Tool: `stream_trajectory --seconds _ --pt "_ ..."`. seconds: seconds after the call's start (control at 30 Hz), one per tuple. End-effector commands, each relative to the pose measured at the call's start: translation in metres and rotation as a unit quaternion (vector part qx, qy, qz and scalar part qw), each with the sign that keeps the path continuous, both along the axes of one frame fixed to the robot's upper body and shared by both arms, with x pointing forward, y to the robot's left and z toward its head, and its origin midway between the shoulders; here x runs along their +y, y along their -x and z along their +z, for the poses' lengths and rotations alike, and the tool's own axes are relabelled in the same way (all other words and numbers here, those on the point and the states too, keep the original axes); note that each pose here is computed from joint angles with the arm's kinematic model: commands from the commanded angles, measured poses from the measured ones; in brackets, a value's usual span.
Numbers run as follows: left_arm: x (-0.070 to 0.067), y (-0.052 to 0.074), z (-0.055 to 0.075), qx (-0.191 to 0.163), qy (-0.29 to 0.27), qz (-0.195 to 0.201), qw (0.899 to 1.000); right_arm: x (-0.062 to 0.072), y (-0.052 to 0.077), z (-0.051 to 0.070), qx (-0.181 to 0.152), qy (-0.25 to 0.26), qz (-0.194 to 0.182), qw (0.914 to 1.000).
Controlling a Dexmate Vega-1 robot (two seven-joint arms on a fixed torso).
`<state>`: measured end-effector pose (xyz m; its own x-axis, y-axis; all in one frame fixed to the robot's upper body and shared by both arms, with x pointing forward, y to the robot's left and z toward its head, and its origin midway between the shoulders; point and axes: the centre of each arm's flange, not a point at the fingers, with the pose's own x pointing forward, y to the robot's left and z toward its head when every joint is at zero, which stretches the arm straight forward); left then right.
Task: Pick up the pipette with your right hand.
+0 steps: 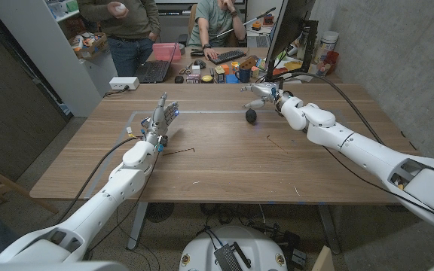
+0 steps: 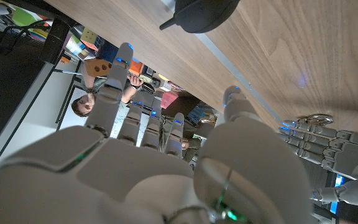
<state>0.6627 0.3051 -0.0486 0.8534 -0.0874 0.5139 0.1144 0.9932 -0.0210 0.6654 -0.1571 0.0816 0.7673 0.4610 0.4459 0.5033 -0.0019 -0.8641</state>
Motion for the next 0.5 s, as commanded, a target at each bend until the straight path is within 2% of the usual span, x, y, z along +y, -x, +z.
stream_trajectory --seconds 0.03,0.2,0.5 --pt "0.004 -0.007 -0.004 0.004 0.001 -0.007 1.000 0.011 -0.001 -0.013 0.008 -0.005 -0.024 0.9997" --pt "0.009 -0.007 -0.005 0.008 -0.001 -0.005 1.000 0.009 -0.006 -0.020 0.018 -0.011 -0.029 0.9994" --pt "0.009 -0.010 -0.004 0.012 -0.006 -0.009 1.000 0.017 -0.016 -0.029 0.025 -0.005 -0.043 0.9988"
